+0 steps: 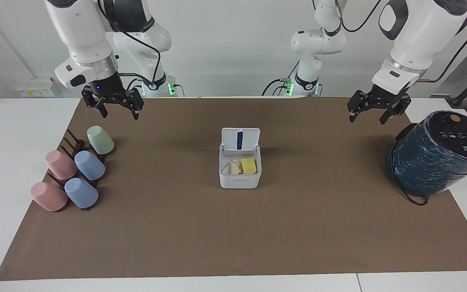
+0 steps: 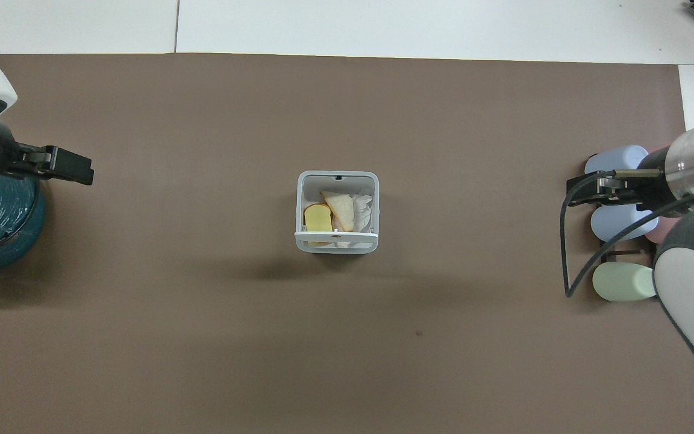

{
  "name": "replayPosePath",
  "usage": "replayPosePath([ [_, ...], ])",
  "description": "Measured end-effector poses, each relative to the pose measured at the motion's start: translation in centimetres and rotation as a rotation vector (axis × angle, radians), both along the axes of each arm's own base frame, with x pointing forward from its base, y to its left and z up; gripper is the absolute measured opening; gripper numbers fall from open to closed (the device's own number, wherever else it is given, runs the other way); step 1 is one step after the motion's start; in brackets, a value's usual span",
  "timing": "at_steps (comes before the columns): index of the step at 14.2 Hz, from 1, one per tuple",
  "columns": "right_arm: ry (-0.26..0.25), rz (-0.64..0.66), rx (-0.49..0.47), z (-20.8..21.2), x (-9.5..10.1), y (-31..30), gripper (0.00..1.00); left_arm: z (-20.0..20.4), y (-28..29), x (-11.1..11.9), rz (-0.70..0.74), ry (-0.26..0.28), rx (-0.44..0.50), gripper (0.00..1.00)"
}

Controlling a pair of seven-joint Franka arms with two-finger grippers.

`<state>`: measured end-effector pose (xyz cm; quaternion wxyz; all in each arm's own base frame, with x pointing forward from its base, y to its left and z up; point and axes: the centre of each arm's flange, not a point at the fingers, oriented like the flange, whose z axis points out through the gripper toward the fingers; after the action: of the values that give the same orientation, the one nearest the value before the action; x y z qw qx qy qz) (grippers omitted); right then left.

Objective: Close trash can lid

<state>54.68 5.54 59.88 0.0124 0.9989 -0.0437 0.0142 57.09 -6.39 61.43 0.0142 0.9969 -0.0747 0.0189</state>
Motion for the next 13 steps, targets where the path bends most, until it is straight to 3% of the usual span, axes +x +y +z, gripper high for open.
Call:
replayPosePath([
  [7, 0.0, 0.0, 0.0, 0.0, 0.0, 0.0, 1.0, -0.5, -1.8, -0.5, -0.033, 0.011, 0.001, 1.0],
  [10, 0.0, 0.0, 0.0, 0.0, 0.0, 0.0, 1.0, -1.0, -7.8, -1.9, -0.085, 0.018, 0.0, 1.0],
  [12, 0.0, 0.0, 0.0, 0.0, 0.0, 0.0, 1.0, -1.9, -13.7, -4.1, -0.054, 0.001, -0.008, 1.0],
  [13, 0.0, 0.0, 0.0, 0.0, 0.0, 0.0, 1.0, -2.6, -16.5, -5.6, -0.029, -0.014, -0.017, 0.89],
])
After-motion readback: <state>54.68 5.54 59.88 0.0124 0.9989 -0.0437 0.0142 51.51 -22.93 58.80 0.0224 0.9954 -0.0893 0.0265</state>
